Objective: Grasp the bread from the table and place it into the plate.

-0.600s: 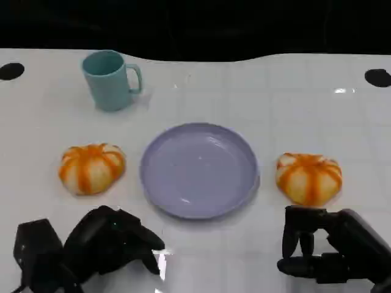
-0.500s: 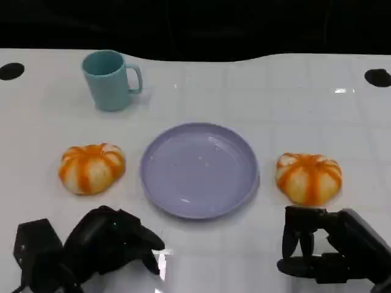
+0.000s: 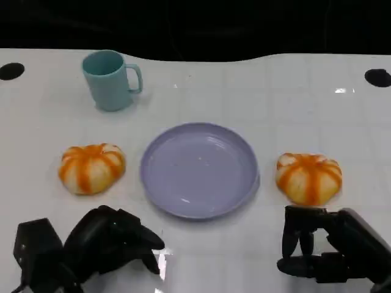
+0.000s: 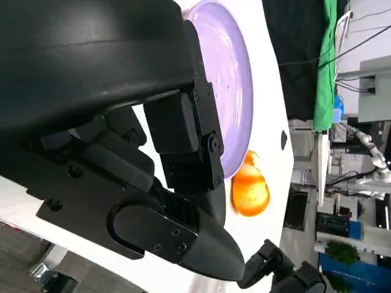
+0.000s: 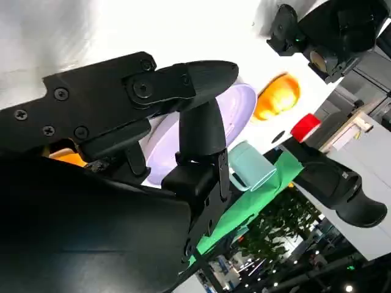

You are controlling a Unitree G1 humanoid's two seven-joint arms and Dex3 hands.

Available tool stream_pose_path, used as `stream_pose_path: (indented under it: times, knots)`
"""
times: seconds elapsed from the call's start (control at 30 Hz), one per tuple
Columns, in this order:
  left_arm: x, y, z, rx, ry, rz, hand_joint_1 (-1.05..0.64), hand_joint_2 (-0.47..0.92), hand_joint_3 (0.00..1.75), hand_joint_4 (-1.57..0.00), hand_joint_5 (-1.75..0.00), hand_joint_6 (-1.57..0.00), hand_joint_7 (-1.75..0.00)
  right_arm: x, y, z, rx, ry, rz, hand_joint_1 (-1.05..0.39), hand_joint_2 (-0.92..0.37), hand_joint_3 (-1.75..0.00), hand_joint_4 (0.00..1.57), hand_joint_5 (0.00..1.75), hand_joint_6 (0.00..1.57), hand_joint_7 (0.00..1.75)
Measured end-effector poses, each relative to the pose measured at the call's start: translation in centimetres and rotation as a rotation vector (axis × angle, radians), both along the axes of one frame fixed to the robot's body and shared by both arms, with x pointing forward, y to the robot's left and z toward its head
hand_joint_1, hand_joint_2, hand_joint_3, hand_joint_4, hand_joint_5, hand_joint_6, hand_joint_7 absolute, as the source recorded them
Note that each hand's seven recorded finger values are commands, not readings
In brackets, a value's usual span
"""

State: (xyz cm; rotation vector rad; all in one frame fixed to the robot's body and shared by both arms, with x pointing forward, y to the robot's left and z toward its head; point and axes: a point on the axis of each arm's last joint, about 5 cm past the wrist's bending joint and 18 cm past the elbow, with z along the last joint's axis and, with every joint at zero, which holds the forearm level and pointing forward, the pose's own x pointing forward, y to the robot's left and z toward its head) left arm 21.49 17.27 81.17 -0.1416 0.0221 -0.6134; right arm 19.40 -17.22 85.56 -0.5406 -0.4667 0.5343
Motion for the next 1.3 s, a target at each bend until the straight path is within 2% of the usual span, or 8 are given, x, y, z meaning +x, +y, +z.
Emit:
stream_pose_path:
  times: [0.23, 0.33, 0.83, 0.93, 1.13, 1.23, 1.27, 1.3]
  knots:
    - [0.2, 0.0, 0.1, -0.001, -0.005, -0.003, -1.05, 0.84, 0.00, -1.25, -0.89, -1.57, -0.04, 0.0, 0.0, 0.01, 0.000, -0.001, -0.001, -0.48, -0.92, -0.17, 0.80, 1.75, 0.68, 1.65]
    - [0.2, 0.0, 0.1, -0.001, -0.006, -0.003, -1.05, 0.84, 0.00, -1.25, -0.88, -1.57, -0.03, 0.0, 0.0, 0.10, 0.012, 0.000, -0.003, -0.48, -0.92, -0.20, 0.75, 1.75, 0.69, 1.53]
    - [0.2, 0.0, 0.1, -0.001, -0.007, -0.003, -1.05, 0.85, 0.00, -1.24, -0.90, -1.57, -0.03, 0.6, 0.0, 2.30, 0.086, -0.082, -0.026, -0.49, -0.92, -0.21, 0.64, 1.53, 0.65, 1.11]
    - [0.2, 0.0, 0.2, 0.000, -0.010, -0.004, -1.05, 0.86, 0.01, -1.25, -0.91, -1.57, -0.04, 0.6, 0.0, 2.61, 0.093, -0.079, -0.034, -0.49, -0.92, -0.18, 0.47, 1.27, 0.50, 0.76]
    - [0.2, 0.0, 0.2, 0.007, -0.016, -0.006, -1.05, 0.86, 0.01, -1.25, -0.91, -1.57, -0.04, 0.7, -0.1, 3.39, 0.103, -0.088, -0.051, -0.51, -0.92, -0.17, 0.38, 1.18, 0.44, 0.65]
    - [0.2, 0.0, 0.2, 0.005, -0.014, -0.005, -1.05, 0.84, 0.00, -1.24, -0.90, -1.56, -0.03, 0.5, -0.4, 3.61, 0.053, -0.087, -0.080, -0.64, -0.92, -0.15, 0.30, 0.53, 0.38, 0.10]
    - [0.2, 0.0, 0.2, 0.004, -0.014, -0.004, -1.05, 0.84, 0.00, -1.24, -0.91, -1.57, -0.03, 0.6, -0.5, 3.69, 0.041, -0.090, -0.086, -0.66, -0.92, -0.13, 0.29, 0.47, 0.37, 0.06]
    - [0.2, 0.0, 0.2, 0.000, -0.010, -0.003, -1.05, 0.85, 0.01, -1.24, -0.91, -1.57, -0.03, 0.7, -1.4, 4.61, -0.047, -0.129, -0.153, -0.66, -0.92, -0.11, 0.29, 0.44, 0.36, 0.04]
